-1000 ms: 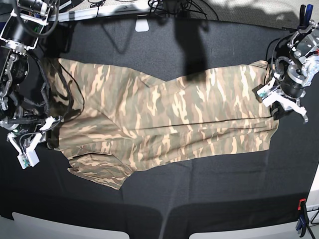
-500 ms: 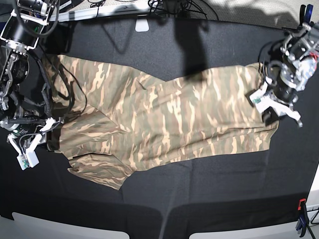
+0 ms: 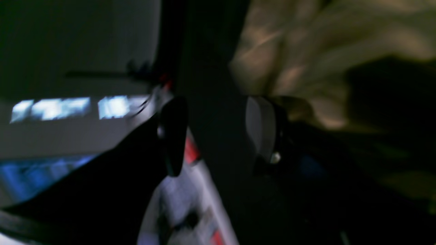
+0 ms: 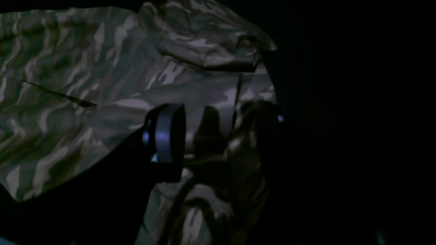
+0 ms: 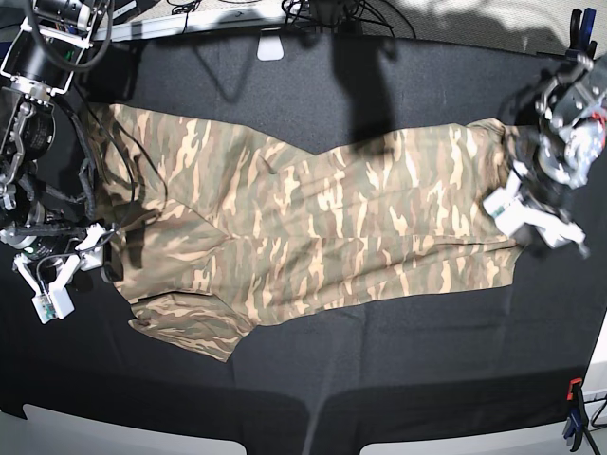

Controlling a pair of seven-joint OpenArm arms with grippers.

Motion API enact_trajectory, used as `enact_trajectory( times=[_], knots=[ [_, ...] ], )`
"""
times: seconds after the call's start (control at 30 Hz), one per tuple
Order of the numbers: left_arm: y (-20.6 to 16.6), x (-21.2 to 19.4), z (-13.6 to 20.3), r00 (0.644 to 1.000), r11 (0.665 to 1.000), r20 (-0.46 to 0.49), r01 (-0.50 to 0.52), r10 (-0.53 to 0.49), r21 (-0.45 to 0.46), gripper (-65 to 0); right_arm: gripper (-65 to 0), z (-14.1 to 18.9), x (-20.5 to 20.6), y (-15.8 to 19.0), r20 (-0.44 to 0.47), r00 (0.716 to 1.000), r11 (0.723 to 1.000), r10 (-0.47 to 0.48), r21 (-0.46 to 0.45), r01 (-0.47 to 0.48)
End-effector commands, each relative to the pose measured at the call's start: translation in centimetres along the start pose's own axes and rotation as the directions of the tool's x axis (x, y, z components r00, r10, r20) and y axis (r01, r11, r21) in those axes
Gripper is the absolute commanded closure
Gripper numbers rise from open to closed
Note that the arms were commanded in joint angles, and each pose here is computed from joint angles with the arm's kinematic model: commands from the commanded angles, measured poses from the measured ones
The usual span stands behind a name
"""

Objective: Layout the t-shirt on the table in an organized manner, then fold the t-shirt properly

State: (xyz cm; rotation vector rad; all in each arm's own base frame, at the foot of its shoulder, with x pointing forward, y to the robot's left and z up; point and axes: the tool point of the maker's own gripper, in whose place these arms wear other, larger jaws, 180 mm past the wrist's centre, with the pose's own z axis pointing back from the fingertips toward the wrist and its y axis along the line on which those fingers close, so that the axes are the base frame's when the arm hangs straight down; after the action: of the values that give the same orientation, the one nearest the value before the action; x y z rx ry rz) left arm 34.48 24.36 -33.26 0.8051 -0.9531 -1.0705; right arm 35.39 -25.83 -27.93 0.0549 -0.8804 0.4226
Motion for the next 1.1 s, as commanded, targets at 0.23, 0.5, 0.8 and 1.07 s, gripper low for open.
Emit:
enact_trajectory(
  times=[0.23,0.5,0.8,1.07],
  knots=[
    [5.0,7.4,3.9,0.981,0.988,0.177,-0.096,0.075,0.118,-18.7,-31.6,0.7,2.3,-0.2,0.080,0.997,1.000,0.010,0.015,-0.012],
    [-3.9,7.4,7.2,0.975,0.936,0.079,-0.173,0.206,-0.306,-18.7,-31.6,0.7,2.2,-0.1,0.076,0.997,1.000,0.009,0.018,-0.010],
    [-10.5,7.4,11.6,0.966,0.876,0.155,-0.113,0.207,-0.468,-22.9,-31.6,0.7,2.2,-0.1,0.076,0.997,1.000,0.009,0.018,-0.010],
    [-14.7,1.8,8.6,0.998,0.911,0.067,0.038,-0.011,-0.411,-26.3,-31.6,0.7,2.1,-0.1,0.072,0.997,1.000,0.009,0.019,-0.010]
  ],
)
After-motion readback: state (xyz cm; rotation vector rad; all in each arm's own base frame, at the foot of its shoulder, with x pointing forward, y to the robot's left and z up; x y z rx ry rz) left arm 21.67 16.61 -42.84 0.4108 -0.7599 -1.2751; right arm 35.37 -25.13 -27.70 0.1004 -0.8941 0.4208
